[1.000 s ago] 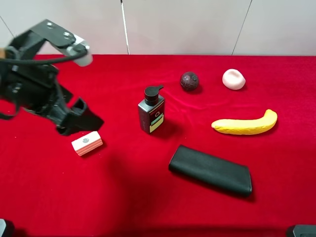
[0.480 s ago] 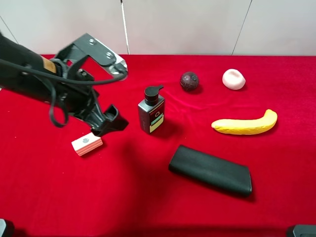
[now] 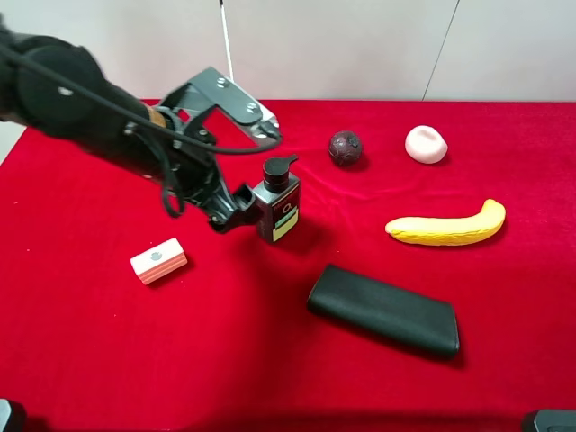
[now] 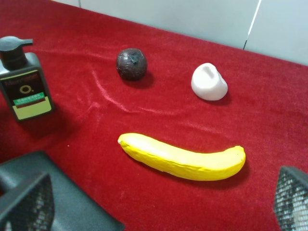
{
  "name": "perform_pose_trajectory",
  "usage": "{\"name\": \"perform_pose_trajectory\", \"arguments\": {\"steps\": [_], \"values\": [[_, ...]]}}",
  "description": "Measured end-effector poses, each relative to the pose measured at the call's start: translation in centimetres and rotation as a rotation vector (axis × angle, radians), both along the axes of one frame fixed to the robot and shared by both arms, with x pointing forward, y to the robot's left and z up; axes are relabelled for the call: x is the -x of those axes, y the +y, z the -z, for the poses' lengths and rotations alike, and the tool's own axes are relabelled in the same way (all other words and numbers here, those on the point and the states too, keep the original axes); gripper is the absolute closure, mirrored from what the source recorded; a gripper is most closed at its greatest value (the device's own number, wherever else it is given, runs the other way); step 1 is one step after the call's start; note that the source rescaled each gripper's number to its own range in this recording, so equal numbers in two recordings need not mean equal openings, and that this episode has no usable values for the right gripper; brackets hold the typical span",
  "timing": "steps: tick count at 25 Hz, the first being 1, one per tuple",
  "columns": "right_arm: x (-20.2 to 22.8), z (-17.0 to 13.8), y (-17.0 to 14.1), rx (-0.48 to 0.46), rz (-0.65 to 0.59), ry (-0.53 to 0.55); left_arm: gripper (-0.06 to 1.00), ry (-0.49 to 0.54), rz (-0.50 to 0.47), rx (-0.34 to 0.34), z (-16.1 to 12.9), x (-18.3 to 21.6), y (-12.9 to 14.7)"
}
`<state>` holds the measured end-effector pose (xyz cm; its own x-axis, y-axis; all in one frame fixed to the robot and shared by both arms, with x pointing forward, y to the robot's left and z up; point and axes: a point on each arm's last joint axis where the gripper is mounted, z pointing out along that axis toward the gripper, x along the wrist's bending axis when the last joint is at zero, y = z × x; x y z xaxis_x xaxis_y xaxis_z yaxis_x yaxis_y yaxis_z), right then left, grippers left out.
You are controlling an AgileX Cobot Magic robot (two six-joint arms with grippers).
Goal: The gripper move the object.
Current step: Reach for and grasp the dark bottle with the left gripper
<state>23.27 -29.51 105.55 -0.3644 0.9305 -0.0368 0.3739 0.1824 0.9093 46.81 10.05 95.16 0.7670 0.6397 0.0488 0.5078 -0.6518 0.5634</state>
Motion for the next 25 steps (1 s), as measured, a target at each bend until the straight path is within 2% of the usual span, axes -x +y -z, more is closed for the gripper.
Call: {"name": "perform_pose_trajectory", "arguments": {"steps": [10,25], "values": [[0.0,0.0,0.0,0.0,0.0,0.0,0.01,-0.047,0.044,0.013,1.9,-1.0,-3.0],[0.0,0.0,0.0,-0.005,-0.003,0.0,0.01,-0.066,0.051,0.013,4.0,-1.2,-4.2]]}}
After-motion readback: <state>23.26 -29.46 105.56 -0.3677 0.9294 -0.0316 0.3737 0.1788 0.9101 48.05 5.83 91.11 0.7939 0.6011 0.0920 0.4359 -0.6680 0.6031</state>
